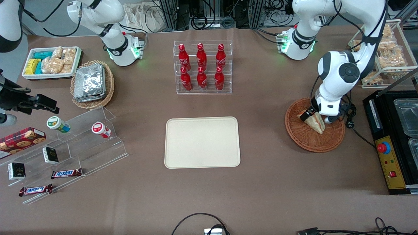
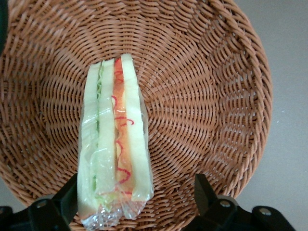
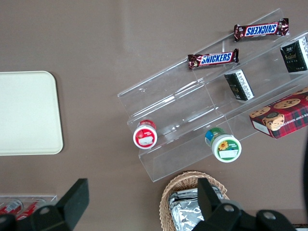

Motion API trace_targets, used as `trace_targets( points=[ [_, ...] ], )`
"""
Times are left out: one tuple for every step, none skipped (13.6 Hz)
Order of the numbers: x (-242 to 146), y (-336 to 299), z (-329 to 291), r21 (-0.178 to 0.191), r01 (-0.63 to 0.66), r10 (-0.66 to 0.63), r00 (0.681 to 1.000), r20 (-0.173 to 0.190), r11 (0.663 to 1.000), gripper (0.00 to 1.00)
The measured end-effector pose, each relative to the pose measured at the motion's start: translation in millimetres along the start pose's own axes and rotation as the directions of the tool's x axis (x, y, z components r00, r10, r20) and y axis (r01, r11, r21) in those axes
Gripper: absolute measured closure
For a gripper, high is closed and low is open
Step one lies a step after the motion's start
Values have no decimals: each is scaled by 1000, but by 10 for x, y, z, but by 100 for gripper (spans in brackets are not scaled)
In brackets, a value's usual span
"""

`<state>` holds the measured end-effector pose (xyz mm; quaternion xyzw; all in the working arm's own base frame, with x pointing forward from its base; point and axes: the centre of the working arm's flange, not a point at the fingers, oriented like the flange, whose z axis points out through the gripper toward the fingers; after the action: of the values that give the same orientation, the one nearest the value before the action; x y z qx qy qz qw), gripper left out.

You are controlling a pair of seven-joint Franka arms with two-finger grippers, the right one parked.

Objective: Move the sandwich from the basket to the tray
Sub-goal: 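Lower the open left gripper around the sandwich wedge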

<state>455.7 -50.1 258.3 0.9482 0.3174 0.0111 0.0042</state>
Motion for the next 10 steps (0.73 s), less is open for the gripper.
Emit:
trace_targets(
  points=[
    [-2,-3,25,0,0,0,1000,0,1000,0],
    [-8,-8,46,-1,0,0,1000,-1,1000,0],
    [-16,-15,66,-3,0,0,1000,-2,1000,0],
    [-29,-27,94,-2,0,0,1000,-2,1000,0],
    [-40,-36,124,1,-4,4,1000,-1,1000,0],
    [-47,-41,149,7,-13,13,1000,0,1000,0],
    [-51,-46,170,13,-21,21,1000,-1,1000,0],
    [-48,-55,184,17,-25,25,1000,-2,1000,0],
    [-36,-70,188,18,-22,22,1000,-2,1000,0],
    [-9,-101,189,19,-13,13,1000,-2,1000,0]
  ],
)
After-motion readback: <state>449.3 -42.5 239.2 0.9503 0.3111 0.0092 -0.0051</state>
